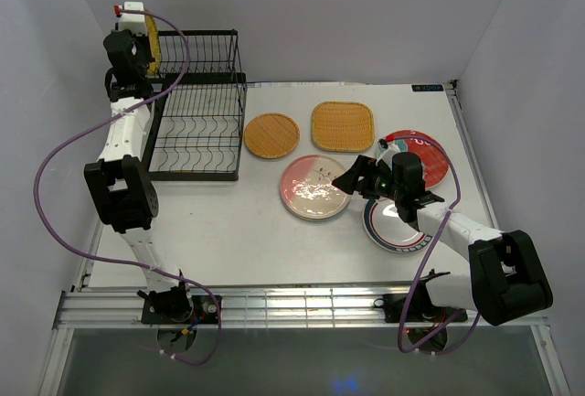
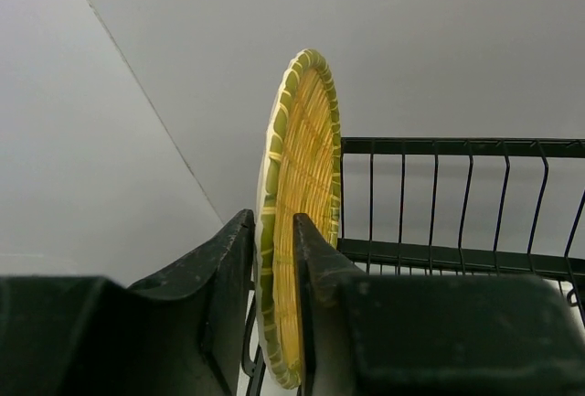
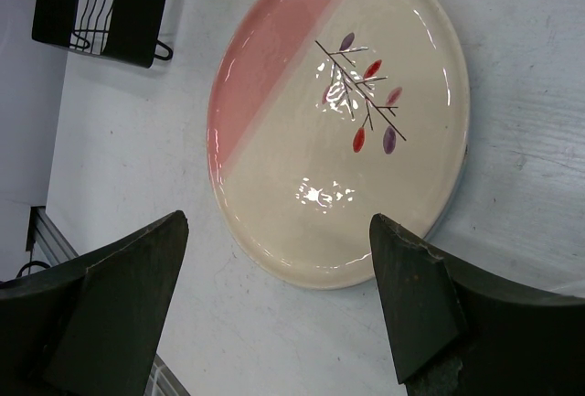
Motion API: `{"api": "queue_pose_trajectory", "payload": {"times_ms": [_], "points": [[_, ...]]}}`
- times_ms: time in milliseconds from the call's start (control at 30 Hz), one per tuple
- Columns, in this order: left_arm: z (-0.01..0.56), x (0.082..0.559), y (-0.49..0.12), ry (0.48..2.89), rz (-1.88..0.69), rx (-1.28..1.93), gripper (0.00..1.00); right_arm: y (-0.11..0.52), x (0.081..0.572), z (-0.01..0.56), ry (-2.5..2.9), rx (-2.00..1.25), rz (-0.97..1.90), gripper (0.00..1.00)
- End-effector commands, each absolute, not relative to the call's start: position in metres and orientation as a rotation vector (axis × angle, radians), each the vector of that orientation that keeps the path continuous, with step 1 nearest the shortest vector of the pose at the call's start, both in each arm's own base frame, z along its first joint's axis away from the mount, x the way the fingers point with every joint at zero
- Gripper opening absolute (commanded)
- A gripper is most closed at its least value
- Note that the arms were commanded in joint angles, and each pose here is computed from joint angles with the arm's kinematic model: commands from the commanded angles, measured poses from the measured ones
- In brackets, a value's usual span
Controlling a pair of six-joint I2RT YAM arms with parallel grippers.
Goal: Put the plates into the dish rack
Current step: Insert the plate into the dish rack, then pick up the plate at the center of the board.
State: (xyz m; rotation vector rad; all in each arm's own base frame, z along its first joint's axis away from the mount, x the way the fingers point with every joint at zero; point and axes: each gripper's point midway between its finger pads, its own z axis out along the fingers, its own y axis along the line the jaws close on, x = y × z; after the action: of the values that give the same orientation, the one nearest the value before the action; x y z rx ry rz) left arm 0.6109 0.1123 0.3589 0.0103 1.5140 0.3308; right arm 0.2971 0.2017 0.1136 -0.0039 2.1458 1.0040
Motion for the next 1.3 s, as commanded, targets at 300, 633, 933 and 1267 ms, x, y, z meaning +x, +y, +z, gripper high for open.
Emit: {"api": "queue_pose_trajectory", "payload": {"times_ms": [300, 633, 933, 1267], "points": [[0.409, 0.592, 0.125, 1.420, 0.333, -0.020, 0.47, 0.208, 0.308, 0.137, 2.066, -0.046, 1.028, 0.86], [0.420, 0.583, 0.139, 1.404, 0.317, -0.047, 0.61, 0.208, 0.308, 0.136, 2.069, -0.046, 1.027, 0.86], [0.436, 0.566, 0.136, 1.413, 0.300, -0.063, 0.85, 0.208, 0.308, 0.136, 2.068, -0.046, 1.029, 0.86], [0.421, 0.501, 0.096, 1.473, 0.113, -0.069, 0.98, 0.208, 0.308, 0.135, 2.072, -0.050, 1.026, 0.86]]}}
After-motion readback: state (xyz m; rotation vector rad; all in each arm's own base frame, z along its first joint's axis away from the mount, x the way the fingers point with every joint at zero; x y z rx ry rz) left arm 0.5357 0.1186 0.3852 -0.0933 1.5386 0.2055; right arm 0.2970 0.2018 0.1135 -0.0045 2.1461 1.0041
